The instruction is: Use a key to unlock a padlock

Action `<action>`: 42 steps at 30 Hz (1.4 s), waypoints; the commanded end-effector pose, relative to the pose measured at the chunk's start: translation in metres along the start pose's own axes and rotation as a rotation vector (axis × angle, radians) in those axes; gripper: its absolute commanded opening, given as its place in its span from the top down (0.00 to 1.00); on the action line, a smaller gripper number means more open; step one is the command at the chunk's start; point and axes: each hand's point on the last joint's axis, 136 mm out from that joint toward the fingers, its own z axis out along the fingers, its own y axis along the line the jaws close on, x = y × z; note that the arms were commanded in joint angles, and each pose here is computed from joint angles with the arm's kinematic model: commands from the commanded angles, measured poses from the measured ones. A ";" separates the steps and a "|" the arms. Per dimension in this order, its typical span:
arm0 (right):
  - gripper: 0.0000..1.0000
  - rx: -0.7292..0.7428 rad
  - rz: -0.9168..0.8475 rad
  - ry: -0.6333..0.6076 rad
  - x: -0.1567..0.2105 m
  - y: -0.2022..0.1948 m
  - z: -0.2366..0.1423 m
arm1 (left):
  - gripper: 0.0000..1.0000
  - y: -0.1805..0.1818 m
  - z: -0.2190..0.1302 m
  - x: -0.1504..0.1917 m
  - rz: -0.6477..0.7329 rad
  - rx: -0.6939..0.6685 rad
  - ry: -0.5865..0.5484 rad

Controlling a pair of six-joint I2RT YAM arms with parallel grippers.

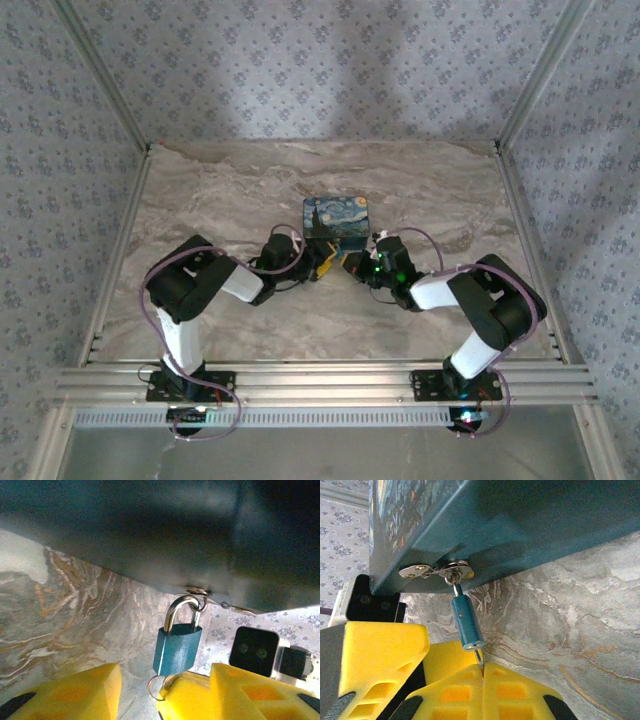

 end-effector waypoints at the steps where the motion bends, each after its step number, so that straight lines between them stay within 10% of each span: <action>1: 1.00 -0.017 0.012 -0.011 -0.007 0.011 -0.001 | 0.51 -0.018 0.008 -0.001 0.001 0.072 -0.010; 25: 1.00 -0.026 0.028 -0.032 -0.015 0.016 -0.001 | 0.60 -0.006 0.027 0.009 -0.095 0.061 -0.018; 42: 0.91 -0.022 0.018 -0.040 -0.016 0.012 -0.011 | 0.88 -0.008 0.025 0.004 -0.085 0.052 -0.044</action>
